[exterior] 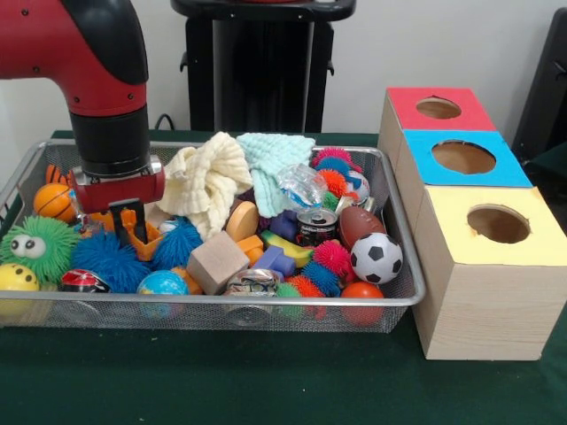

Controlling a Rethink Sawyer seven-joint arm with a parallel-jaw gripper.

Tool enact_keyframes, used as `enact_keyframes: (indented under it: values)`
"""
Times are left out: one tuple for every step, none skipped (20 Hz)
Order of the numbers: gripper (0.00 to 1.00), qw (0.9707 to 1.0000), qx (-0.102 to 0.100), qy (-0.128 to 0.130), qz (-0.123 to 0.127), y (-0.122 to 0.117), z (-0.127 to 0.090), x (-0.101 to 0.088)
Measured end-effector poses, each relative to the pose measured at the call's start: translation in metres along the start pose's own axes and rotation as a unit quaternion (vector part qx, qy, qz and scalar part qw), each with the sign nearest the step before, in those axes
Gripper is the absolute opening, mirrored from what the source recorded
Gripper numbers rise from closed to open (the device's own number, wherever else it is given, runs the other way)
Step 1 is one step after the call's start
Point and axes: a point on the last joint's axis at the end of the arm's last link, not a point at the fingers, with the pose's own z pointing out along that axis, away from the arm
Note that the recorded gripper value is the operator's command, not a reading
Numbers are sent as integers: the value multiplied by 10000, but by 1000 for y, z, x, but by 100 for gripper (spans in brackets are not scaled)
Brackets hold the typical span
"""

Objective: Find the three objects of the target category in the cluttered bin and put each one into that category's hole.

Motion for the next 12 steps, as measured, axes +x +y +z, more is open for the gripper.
enact_keyframes:
  values:
    - [0, 10000, 23, -16, -21, 0, 1, 0]
    - [0, 9999, 76, -39, -76, 0, 2, 1]
    - [0, 9999, 104, -48, -107, 0, 2, 1]
    - [0, 9995, 197, -64, -219, 2, 3, 0]
    - [0, 9994, 227, -65, -256, 3, 4, 0]
    - [0, 9992, 252, -65, -289, 4, 4, -1]
    - [0, 9992, 262, -65, -302, 4, 3, -1]
    - [0, 9990, 283, -59, -328, 5, 3, -2]
    - [0, 9988, 318, -47, -372, 6, 2, -3]
    - [0, 9986, 345, -35, -407, 7, 0, -3]
    - [0, 9979, 406, -3, -499, 11, -6, -4]
    - [0, 9975, 438, 18, -557, 13, -10, -3]
